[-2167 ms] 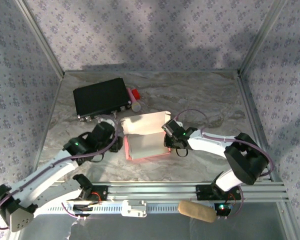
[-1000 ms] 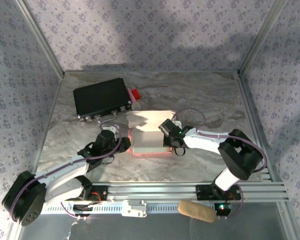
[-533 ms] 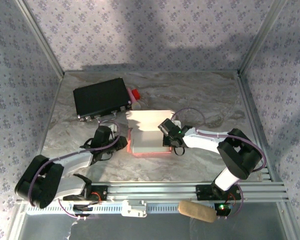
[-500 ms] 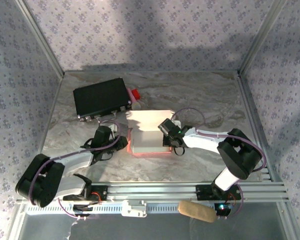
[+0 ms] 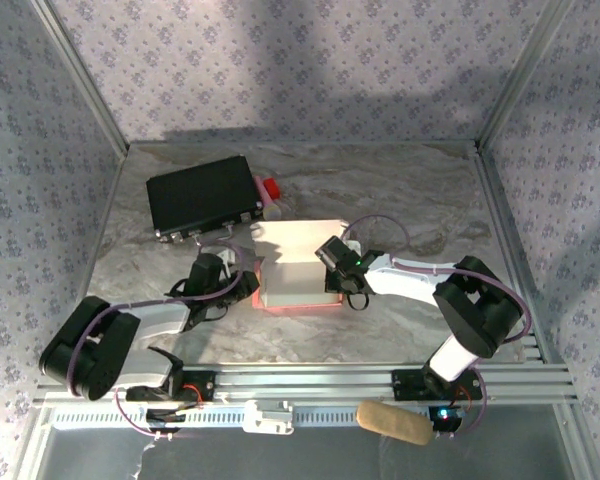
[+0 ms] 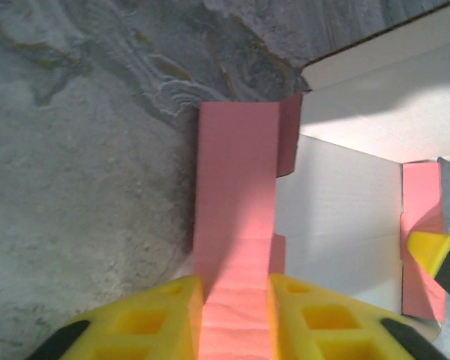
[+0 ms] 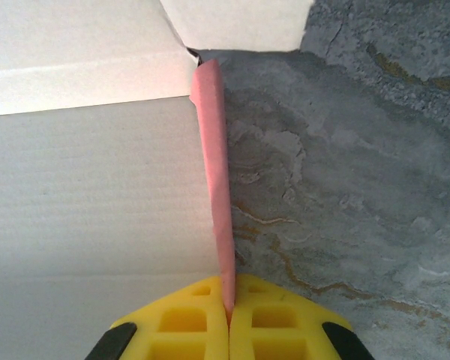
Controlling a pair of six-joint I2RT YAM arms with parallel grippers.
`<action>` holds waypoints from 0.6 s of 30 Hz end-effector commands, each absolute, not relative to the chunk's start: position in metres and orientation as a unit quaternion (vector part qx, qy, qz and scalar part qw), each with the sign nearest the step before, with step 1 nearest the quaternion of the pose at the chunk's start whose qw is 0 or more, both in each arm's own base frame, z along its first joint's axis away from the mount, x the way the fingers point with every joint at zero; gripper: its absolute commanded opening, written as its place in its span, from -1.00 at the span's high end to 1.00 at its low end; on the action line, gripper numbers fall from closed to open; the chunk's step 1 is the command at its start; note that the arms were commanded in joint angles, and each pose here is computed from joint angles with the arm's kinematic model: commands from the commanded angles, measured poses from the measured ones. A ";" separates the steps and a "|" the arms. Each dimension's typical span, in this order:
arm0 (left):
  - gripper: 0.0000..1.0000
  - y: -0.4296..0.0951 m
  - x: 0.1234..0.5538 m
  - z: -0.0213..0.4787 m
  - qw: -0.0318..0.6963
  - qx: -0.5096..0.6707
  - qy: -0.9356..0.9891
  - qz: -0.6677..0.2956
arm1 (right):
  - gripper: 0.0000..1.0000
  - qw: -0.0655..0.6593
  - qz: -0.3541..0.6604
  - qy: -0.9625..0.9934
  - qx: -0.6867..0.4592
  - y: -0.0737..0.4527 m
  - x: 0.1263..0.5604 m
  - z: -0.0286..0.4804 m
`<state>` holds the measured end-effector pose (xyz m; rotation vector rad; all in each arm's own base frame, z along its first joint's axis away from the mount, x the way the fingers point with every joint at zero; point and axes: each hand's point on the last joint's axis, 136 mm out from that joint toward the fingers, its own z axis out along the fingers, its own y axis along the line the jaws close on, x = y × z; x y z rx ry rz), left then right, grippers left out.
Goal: Fold the paper box
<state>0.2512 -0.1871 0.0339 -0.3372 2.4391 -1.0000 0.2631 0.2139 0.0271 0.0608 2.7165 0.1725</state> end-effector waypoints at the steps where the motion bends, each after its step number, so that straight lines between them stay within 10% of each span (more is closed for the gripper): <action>1: 0.29 -0.179 0.252 0.044 0.258 -0.133 0.891 -0.349 | 1.00 0.201 0.052 0.978 0.014 0.212 0.262 0.028; 18: -0.05 -0.192 0.263 0.051 0.268 -0.126 0.863 -0.408 | 1.00 0.196 0.061 0.979 0.016 0.213 0.262 0.027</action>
